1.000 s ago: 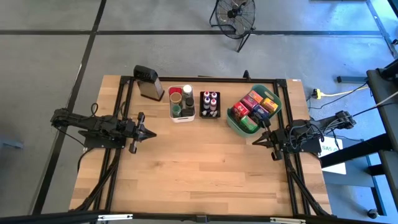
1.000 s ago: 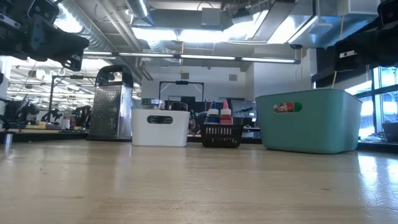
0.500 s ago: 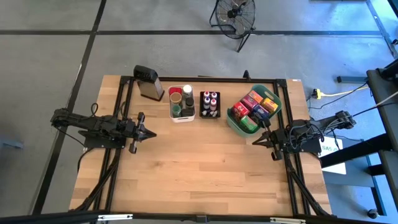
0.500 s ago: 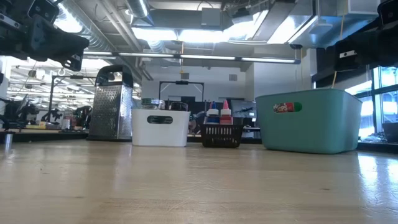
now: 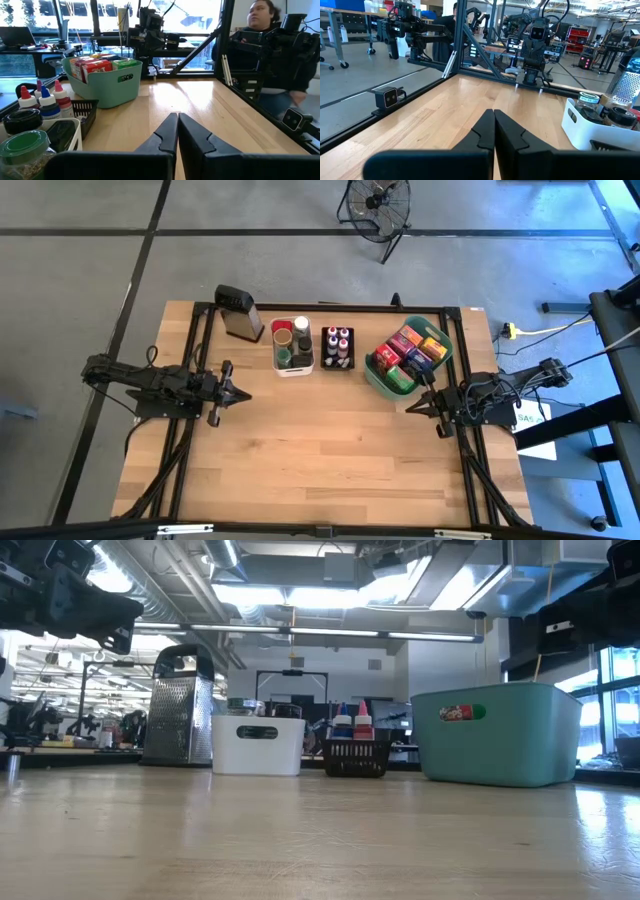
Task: Pick & Place Kitchen Items
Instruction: Return to Home Position
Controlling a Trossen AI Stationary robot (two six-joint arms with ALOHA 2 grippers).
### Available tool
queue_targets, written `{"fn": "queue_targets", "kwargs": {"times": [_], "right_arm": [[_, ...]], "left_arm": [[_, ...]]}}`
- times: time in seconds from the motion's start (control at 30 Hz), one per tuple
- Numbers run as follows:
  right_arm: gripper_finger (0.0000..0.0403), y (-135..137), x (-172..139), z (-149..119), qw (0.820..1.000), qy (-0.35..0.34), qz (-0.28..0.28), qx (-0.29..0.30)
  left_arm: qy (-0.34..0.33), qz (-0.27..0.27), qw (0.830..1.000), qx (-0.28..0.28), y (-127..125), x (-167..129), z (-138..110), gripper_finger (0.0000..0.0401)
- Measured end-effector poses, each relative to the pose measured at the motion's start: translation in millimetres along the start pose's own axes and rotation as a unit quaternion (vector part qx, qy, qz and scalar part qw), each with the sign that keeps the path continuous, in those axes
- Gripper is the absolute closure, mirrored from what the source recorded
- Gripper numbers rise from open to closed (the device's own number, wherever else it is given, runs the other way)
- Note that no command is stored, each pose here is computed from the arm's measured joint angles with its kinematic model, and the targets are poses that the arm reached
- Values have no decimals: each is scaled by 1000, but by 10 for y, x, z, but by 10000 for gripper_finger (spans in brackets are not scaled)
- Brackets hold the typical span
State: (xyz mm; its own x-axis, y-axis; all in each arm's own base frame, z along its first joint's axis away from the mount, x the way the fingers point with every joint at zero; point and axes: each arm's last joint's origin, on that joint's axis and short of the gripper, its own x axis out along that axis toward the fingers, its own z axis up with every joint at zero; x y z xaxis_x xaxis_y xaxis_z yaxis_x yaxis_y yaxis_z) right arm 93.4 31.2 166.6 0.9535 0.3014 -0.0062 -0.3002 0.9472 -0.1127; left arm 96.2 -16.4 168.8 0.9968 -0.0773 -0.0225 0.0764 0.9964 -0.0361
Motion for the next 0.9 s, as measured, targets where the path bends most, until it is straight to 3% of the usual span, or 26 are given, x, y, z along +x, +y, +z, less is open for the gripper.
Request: {"fn": "queue_targets", "kwargs": {"times": [0.9], "right_arm": [[400, 0, 0, 0, 1000, 0, 0, 0]], "left_arm": [[0, 0, 1000, 0, 0, 0, -1, 389]]}}
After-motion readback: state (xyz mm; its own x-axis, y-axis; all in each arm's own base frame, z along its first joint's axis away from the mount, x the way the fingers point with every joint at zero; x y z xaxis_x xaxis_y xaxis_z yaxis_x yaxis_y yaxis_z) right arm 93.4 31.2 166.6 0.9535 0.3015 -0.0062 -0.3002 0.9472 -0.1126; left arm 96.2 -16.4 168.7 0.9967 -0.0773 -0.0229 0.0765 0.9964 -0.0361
